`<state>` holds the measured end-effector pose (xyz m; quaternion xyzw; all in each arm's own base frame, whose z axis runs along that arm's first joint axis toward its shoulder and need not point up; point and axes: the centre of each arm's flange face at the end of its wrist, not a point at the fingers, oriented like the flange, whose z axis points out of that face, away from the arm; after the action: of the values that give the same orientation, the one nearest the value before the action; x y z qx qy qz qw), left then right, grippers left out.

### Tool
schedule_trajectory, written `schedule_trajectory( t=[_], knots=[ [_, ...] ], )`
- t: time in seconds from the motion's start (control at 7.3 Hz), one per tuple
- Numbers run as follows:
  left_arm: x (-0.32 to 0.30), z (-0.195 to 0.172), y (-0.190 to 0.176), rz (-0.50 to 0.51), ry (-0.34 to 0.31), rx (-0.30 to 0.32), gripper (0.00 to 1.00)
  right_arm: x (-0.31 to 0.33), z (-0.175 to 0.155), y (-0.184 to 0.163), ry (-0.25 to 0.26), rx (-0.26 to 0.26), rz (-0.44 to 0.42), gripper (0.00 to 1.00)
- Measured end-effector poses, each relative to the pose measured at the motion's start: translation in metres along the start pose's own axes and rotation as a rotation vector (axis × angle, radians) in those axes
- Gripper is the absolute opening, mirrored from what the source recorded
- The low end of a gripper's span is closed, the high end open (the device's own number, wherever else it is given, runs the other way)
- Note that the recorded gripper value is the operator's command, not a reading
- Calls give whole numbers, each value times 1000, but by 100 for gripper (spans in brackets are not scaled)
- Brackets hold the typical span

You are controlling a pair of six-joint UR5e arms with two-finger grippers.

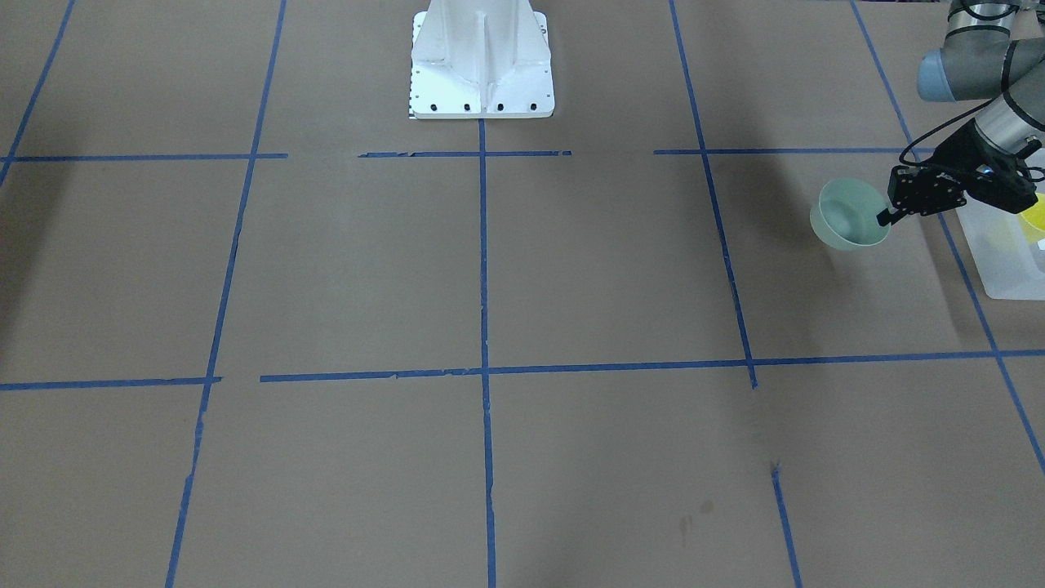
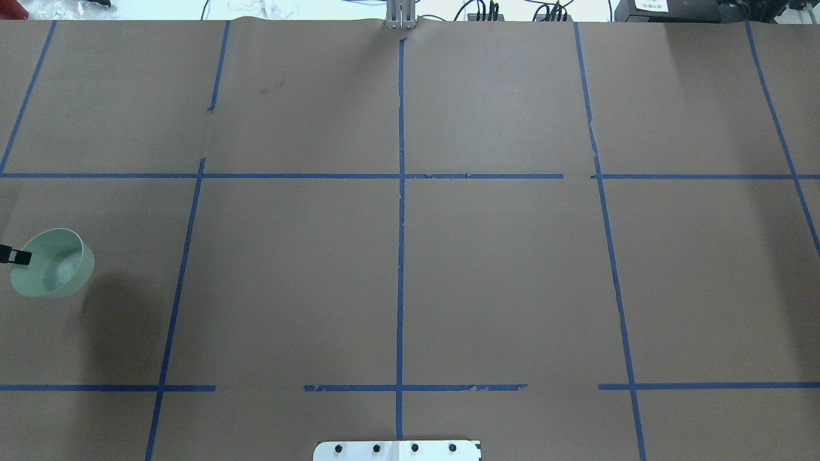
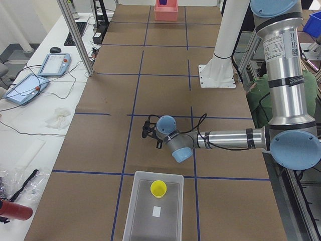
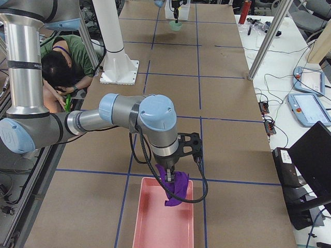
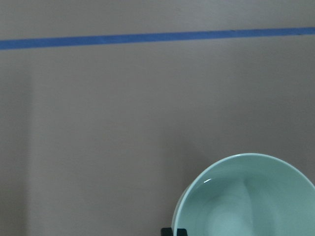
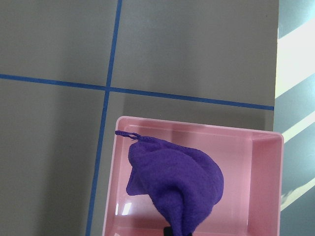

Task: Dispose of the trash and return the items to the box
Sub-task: 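Grasp the rim of the pale green bowl with the left gripper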

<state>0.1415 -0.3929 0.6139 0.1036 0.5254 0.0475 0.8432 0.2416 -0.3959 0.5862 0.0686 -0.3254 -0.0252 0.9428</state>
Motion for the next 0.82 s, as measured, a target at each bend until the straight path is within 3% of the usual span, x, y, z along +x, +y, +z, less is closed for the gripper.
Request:
schedule_trajectory(
  t=[0.14, 0.41, 0.82],
  knots=[
    [1, -10, -2, -3, 19, 1, 0, 17, 19, 4, 1, -23, -15, 99],
    [-12, -30, -9, 17, 7, 19, 0, 45, 62, 26, 7, -25, -26, 100],
    [-47, -86, -33, 88, -85, 37, 0, 50, 80, 43, 8, 2, 11, 100]
  ],
)
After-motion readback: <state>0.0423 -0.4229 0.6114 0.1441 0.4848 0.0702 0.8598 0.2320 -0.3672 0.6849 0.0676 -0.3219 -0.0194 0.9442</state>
